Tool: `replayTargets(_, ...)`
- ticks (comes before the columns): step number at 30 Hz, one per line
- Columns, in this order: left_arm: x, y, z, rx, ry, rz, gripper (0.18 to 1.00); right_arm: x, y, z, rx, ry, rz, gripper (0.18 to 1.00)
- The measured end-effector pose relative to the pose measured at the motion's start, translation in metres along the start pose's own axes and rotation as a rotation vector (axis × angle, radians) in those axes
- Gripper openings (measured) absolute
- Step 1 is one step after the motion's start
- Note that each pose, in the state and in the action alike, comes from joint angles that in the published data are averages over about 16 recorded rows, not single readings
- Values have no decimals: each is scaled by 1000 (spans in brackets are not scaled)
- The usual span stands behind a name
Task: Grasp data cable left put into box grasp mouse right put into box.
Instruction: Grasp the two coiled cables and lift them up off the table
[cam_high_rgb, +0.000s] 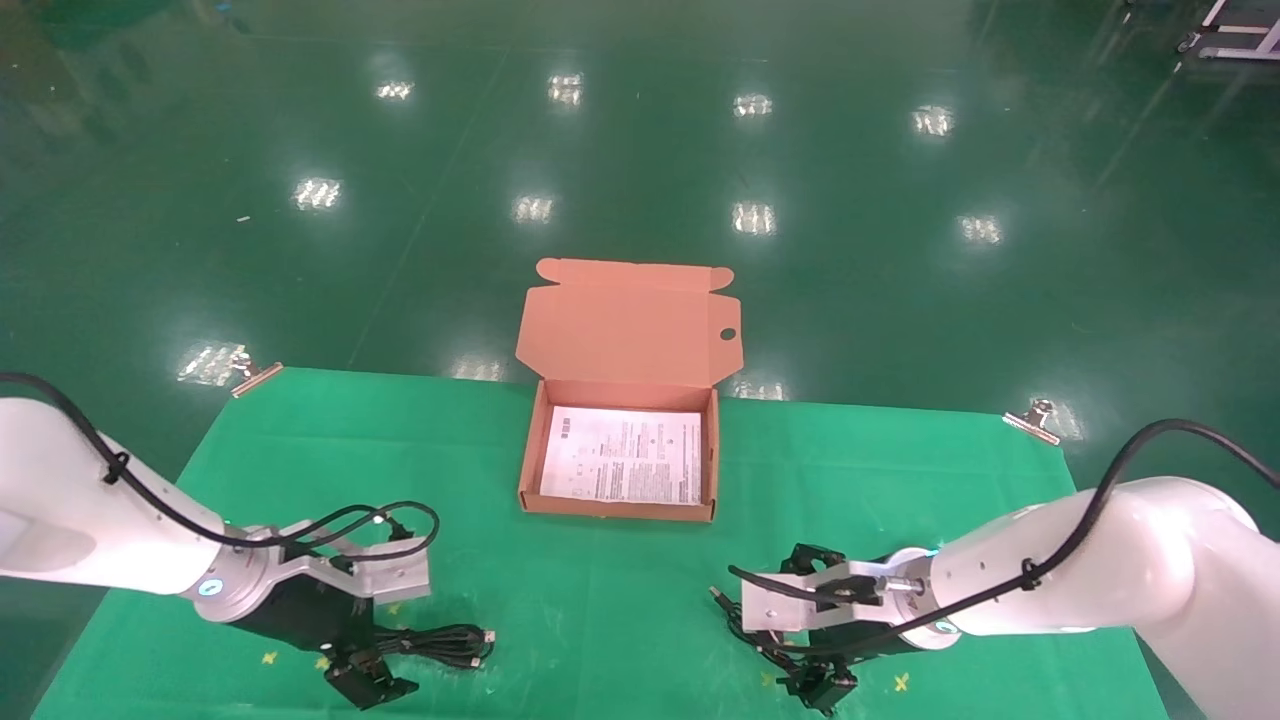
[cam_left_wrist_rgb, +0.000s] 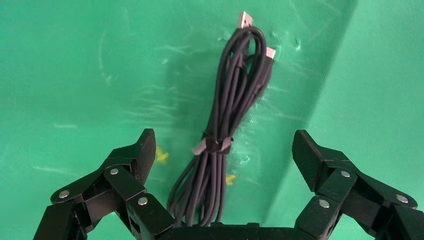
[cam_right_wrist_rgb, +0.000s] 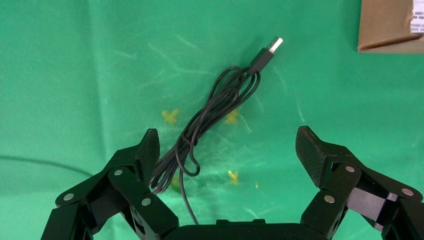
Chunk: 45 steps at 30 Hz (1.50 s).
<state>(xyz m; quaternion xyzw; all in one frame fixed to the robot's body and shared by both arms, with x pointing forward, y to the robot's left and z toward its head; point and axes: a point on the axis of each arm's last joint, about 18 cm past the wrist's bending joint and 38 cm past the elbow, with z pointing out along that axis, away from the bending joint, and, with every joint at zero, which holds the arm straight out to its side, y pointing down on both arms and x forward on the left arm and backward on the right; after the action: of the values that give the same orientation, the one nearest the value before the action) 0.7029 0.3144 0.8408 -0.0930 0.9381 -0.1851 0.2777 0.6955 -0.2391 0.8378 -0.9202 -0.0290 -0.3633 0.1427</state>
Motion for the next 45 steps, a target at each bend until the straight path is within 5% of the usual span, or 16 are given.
replayTargets(45, 0, 11, 8, -26, -2, -28, 998, -6, 2, 23, -13, -18, 36, 997)
